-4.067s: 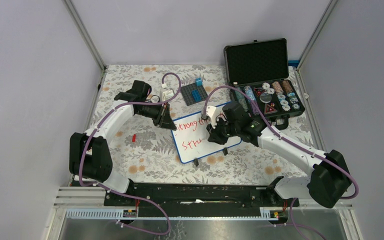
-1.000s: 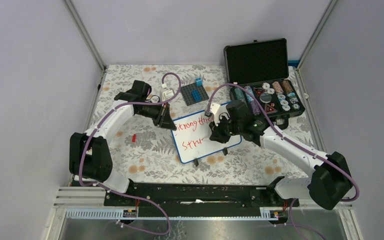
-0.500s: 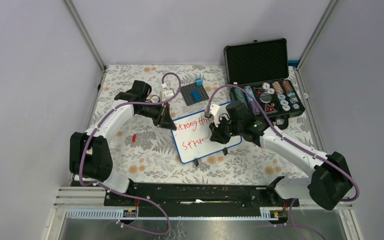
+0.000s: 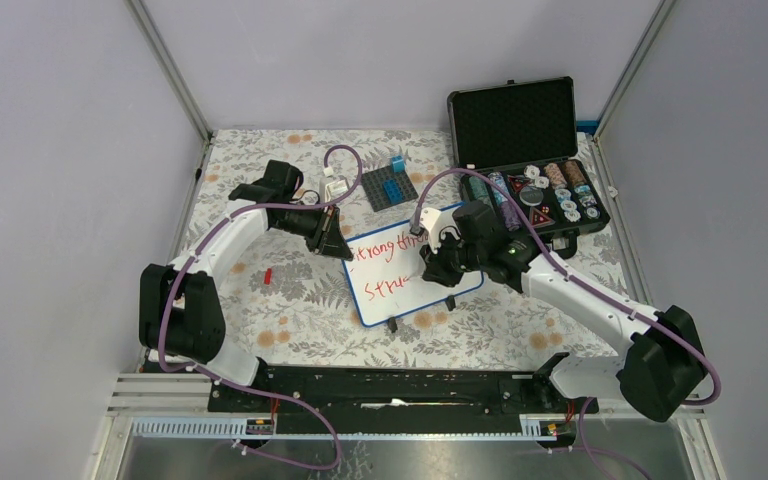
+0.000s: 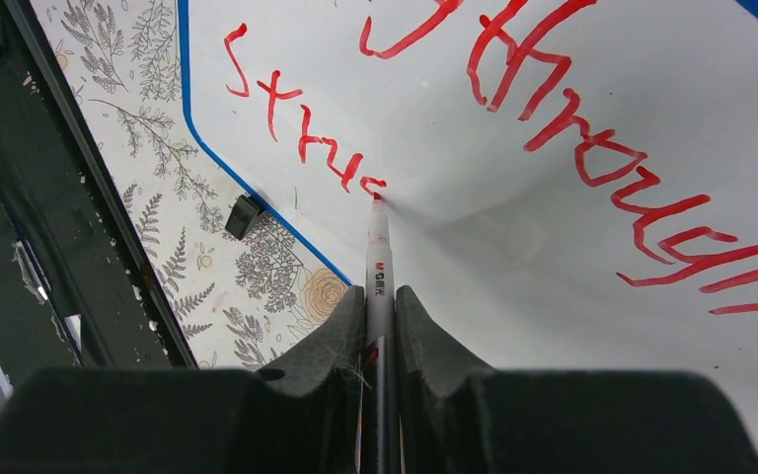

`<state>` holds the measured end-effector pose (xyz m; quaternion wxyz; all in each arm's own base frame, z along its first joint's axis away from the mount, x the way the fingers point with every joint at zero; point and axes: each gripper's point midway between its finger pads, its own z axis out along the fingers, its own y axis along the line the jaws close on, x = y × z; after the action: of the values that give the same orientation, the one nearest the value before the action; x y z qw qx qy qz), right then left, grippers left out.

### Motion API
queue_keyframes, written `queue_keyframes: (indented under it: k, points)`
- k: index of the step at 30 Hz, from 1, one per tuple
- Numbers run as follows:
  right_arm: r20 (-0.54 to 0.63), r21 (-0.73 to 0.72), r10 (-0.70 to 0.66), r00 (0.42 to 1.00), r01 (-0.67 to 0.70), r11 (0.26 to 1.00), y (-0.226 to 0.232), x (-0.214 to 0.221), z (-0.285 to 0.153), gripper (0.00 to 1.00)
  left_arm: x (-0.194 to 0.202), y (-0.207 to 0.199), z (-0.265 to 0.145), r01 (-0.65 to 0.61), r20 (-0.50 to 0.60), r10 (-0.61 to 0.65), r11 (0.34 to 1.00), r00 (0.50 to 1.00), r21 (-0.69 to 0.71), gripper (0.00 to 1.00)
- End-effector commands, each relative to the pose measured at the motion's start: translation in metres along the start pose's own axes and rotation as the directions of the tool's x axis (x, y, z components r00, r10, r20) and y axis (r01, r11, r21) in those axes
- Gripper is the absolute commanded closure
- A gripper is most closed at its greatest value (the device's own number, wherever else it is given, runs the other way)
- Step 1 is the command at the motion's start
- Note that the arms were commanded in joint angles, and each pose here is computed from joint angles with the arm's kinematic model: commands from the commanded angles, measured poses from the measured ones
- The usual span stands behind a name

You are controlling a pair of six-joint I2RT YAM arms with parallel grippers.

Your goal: Write a sentence on the whiteboard

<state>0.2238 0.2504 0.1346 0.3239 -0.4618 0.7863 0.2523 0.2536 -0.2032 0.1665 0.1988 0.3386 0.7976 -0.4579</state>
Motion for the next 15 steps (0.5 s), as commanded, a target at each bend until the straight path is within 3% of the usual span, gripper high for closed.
queue_keyframes:
  k: [1,15]
  points:
    - [0.065,0.076,-0.044,0.997,0.039,0.996,-0.016,-0.029,-0.011,1.00,-0.009,0.013,0.000,-0.073,0.000,0.074,0.996,0.997,-0.059,1.00]
    - [0.032,0.061,-0.042,0.999,0.040,0.997,-0.014,-0.015,-0.005,1.00,-0.009,0.014,0.000,-0.073,-0.003,0.073,0.995,0.997,-0.060,1.00]
